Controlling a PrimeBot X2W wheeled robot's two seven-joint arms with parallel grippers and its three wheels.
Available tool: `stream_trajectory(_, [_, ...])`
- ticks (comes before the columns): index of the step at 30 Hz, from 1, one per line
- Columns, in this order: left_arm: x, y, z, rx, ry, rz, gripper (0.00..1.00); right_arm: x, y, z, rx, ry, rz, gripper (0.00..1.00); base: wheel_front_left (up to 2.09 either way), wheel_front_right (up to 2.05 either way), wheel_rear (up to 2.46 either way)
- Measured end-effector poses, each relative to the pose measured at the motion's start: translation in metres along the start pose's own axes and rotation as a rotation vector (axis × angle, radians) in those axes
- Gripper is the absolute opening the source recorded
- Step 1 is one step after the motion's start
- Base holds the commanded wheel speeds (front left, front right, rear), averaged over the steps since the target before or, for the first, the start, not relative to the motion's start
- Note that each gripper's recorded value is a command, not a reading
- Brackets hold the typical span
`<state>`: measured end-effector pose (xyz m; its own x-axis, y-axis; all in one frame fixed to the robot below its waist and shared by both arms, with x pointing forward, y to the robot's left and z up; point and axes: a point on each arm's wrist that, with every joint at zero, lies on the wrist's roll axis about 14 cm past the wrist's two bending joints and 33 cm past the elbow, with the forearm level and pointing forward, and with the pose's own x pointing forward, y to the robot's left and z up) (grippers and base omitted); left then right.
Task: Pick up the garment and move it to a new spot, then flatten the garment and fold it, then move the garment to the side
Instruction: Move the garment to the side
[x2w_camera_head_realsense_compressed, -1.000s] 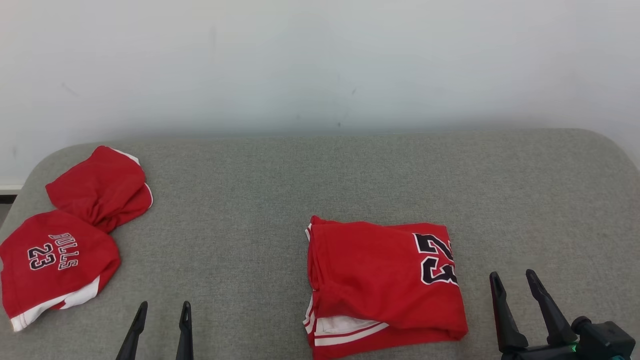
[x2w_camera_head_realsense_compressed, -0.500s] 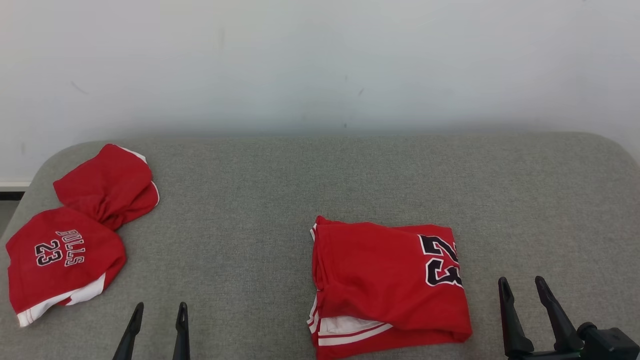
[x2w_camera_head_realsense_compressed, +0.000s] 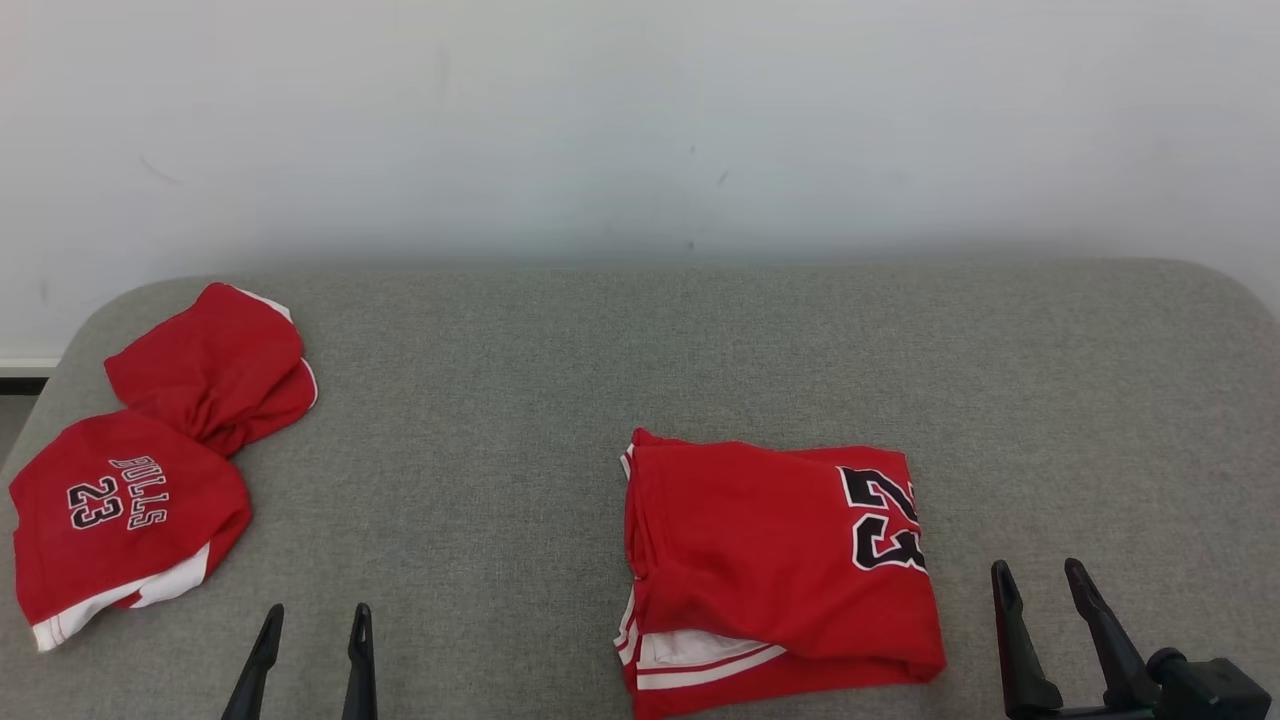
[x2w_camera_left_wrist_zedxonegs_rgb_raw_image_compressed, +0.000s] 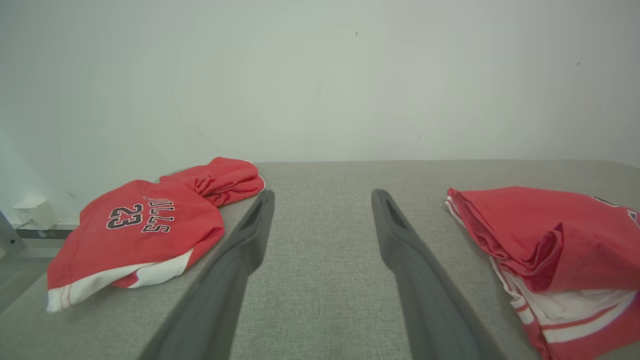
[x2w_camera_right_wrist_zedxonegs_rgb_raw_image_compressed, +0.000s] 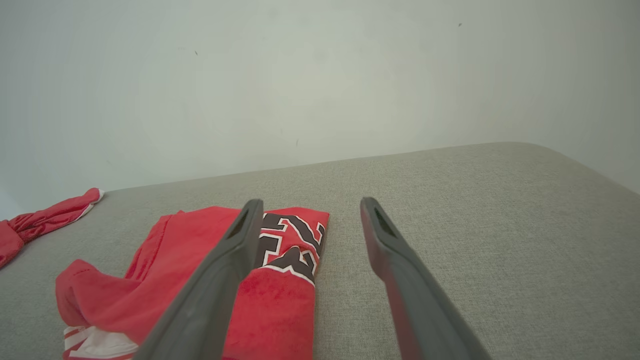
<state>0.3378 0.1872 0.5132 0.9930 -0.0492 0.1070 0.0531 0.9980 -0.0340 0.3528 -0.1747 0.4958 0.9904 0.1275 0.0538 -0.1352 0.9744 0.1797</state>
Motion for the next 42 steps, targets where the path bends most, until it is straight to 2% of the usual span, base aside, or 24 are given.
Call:
stream_trajectory(9, [-0.002, 0.003, 0.0, 0.001, 0.001, 0.012, 1.0, 0.003, 0.001, -0.011, 0.003, 0.033, 0.004, 1.0, 0.0, 0.0, 0.0])
stream_trajectory(20, [0.001, 0.006, -0.002, -0.002, 0.005, 0.024, 1.0, 0.047, 0.001, -0.026, -0.026, 0.135, 0.039, 1.0, 0.0, 0.0, 0.0])
stream_trajectory(28, [0.003, 0.012, -0.005, -0.011, 0.016, 0.047, 1.0, 0.072, 0.006, -0.063, -0.005, 0.289, 0.053, 1.0, 0.0, 0.0, 0.0])
stream_trajectory(36, [0.003, 0.02, -0.011, -0.013, 0.036, 0.072, 1.0, 0.068, 0.011, -0.113, 0.02, 0.467, 0.048, 1.0, 0.0, 0.0, 0.0])
stream_trajectory(40, [0.005, 0.021, -0.012, -0.013, 0.039, 0.075, 1.0, 0.068, 0.014, -0.124, 0.014, 0.513, 0.06, 1.0, 0.0, 0.0, 0.0])
stream_trajectory(41, [0.006, 0.021, -0.011, -0.012, 0.037, 0.074, 1.0, 0.067, 0.014, -0.125, 0.016, 0.52, 0.061, 0.51, 0.0, 0.0, 0.0])
stream_trajectory(42, [0.007, 0.02, -0.011, -0.013, 0.035, 0.073, 1.0, 0.068, 0.014, -0.126, 0.015, 0.525, 0.061, 0.08, 0.0, 0.0, 0.0])
